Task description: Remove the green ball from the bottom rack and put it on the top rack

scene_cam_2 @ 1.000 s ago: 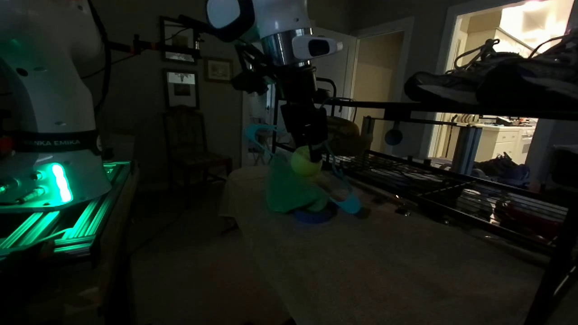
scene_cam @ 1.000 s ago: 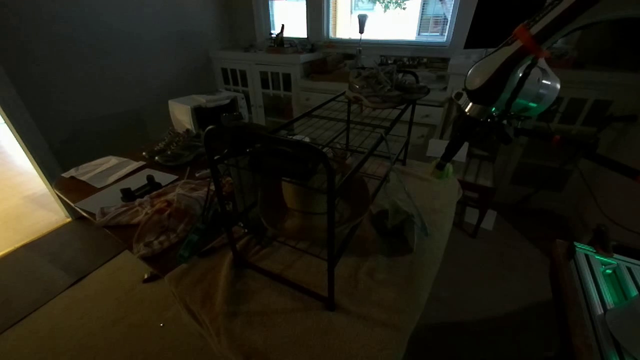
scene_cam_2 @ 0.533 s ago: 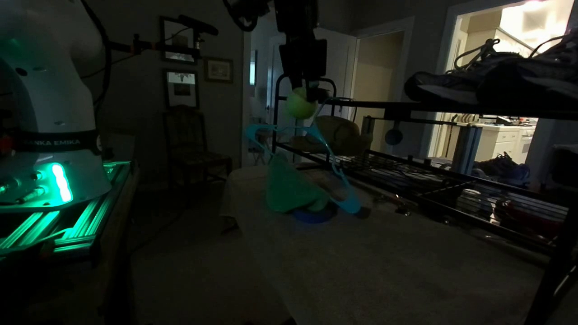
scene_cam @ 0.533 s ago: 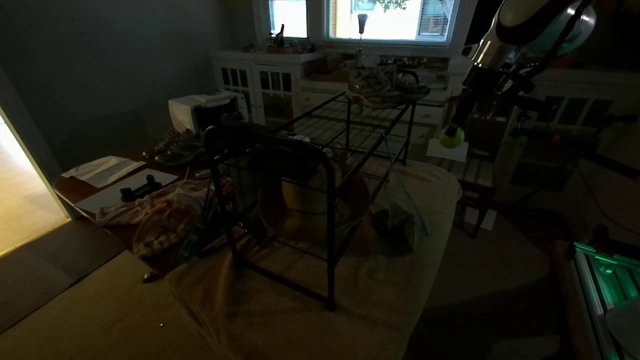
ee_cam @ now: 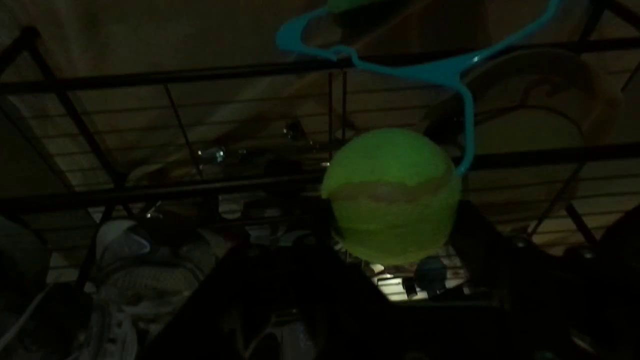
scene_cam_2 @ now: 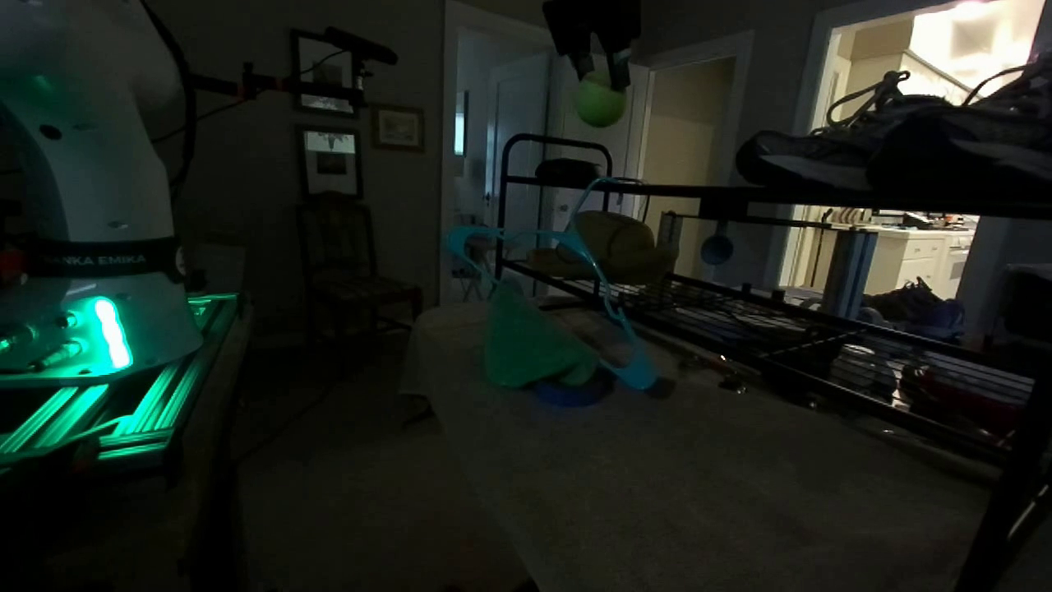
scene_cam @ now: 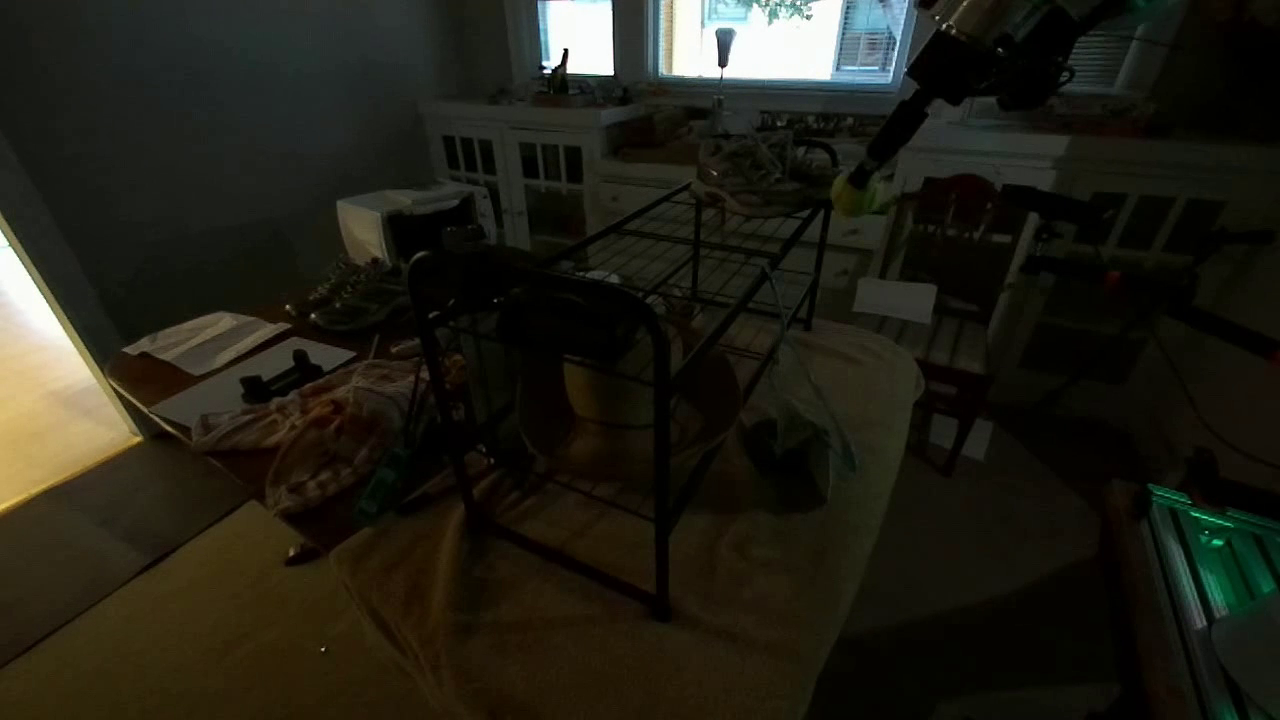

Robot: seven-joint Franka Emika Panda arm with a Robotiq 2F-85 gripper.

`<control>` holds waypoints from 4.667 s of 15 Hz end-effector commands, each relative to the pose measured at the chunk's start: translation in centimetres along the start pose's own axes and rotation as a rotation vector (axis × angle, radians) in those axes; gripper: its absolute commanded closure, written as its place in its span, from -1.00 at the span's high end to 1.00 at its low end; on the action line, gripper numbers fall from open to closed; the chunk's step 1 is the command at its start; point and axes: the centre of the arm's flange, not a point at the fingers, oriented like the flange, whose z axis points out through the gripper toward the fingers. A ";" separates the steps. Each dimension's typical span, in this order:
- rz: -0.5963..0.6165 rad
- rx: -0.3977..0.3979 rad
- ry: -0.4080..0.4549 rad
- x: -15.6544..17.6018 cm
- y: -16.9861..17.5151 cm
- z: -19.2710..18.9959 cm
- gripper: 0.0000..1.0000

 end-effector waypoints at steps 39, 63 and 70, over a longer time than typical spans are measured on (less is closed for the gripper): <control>-0.232 0.089 0.271 6.1 1.6 15.4 0.72; -0.055 -0.080 0.163 -1.1 -4.8 3.6 1.00; 0.024 -0.037 -0.022 -4.1 -6.2 -2.2 1.00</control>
